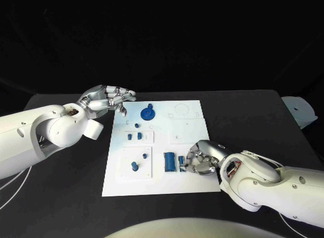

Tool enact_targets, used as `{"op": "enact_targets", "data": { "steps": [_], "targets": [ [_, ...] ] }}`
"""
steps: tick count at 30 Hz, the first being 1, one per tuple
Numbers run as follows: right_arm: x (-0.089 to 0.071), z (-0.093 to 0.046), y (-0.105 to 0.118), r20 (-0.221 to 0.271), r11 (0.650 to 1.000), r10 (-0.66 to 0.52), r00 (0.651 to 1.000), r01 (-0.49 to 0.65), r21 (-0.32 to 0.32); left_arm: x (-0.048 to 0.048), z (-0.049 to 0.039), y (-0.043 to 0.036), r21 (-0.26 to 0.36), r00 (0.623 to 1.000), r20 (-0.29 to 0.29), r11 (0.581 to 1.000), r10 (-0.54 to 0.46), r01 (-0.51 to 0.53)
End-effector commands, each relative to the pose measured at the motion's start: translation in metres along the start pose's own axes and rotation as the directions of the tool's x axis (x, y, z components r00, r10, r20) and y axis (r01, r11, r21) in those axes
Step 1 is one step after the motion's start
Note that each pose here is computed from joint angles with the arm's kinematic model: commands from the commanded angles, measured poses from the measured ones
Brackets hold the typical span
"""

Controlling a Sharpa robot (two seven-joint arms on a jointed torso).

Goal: Assemble the parts on the task board

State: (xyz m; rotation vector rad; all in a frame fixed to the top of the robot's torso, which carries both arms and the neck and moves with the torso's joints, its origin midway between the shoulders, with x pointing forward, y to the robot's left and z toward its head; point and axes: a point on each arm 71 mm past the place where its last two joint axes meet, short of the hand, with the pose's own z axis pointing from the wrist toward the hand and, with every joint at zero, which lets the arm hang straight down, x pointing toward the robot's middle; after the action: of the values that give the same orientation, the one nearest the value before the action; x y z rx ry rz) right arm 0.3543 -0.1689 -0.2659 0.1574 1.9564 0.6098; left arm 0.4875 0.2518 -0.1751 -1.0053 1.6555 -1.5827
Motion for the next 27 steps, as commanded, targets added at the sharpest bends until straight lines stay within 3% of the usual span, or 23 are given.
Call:
{"op": "enact_targets", "data": {
  "steps": [1,15,21,27],
  "targets": [
    [-0.001,0.001,0.000,0.018,1.000,-0.008,1.000,0.008,0.005,0.0030,0.0010,-0.0008,0.007,1.000,-0.022,1.000,-0.004,0.004],
    [-0.008,-0.001,0.002,0.053,0.999,0.015,0.998,-0.013,-0.030,0.0034,0.0016,-0.0005,0.006,1.000,-0.023,1.000,-0.004,0.004],
    [-0.020,-0.004,0.005,0.119,0.988,0.111,0.987,-0.096,-0.118,0.0037,0.0024,-0.0003,0.009,1.000,-0.021,1.000,-0.004,0.004],
    [-0.042,0.003,-0.003,0.205,0.947,0.272,0.940,-0.224,-0.228,0.0038,0.0032,0.0028,0.024,1.000,0.000,1.000,-0.009,0.009]
  ]
}}
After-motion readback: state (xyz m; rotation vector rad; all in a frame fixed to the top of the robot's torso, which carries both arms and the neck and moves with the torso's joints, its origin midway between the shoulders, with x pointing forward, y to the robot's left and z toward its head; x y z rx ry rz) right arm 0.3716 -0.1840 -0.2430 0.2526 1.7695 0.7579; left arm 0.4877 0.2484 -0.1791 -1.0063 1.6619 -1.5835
